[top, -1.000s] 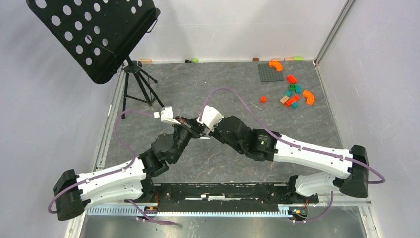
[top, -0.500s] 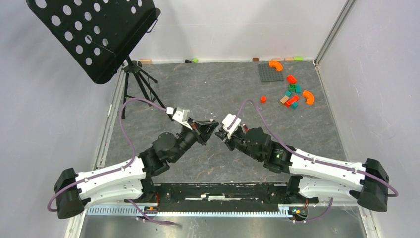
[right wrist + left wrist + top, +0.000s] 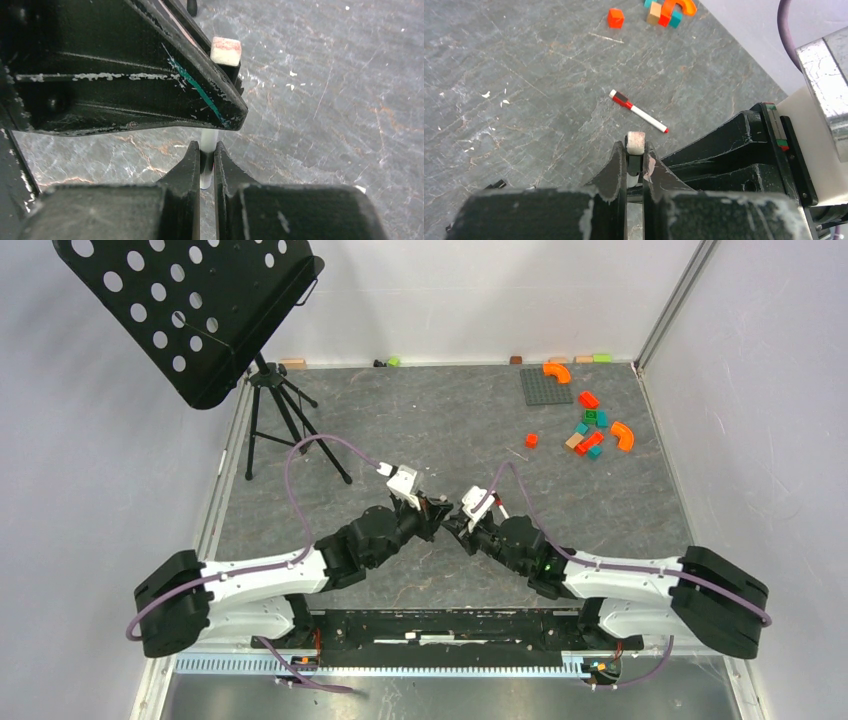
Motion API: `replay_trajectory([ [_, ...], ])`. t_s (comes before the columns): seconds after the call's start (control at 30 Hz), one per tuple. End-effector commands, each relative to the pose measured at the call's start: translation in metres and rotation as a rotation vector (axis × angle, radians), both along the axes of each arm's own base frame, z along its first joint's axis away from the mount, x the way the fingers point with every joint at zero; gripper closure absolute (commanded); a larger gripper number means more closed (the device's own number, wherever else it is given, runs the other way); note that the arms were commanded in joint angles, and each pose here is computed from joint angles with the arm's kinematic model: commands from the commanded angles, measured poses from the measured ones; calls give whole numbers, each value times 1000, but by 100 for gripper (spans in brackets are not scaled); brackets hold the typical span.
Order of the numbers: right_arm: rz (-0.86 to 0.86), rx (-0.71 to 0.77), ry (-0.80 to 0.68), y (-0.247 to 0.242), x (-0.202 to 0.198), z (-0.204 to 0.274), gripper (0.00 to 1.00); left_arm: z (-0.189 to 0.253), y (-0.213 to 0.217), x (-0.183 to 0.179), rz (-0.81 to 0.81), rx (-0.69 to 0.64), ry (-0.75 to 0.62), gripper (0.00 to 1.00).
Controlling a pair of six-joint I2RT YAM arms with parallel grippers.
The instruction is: Insert the pens into the pen caps
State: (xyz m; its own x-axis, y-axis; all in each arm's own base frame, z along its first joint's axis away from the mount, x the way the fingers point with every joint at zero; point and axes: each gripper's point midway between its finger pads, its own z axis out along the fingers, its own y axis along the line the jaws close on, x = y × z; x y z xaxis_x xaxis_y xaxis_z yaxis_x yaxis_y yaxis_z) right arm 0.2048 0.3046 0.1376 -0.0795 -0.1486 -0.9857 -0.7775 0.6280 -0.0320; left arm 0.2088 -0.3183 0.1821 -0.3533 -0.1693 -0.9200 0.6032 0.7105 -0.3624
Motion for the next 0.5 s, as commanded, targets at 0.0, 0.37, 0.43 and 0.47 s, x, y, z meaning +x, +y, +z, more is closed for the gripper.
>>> replay_trajectory([
  [0.0, 56, 455, -270, 19, -1, 130, 100, -85, -11, -56, -233, 175, 156, 98],
  [0.37, 36, 461, -267, 19, 8, 96, 100, -117, -14, -56, -241, 206, 174, 98],
  [0.43, 31, 473, -270, 17, 8, 95, 100, -119, -15, -55, -236, 210, 175, 98],
  [0.47, 28, 483, -274, 16, 8, 95, 100, -120, -15, -55, -236, 213, 176, 98],
])
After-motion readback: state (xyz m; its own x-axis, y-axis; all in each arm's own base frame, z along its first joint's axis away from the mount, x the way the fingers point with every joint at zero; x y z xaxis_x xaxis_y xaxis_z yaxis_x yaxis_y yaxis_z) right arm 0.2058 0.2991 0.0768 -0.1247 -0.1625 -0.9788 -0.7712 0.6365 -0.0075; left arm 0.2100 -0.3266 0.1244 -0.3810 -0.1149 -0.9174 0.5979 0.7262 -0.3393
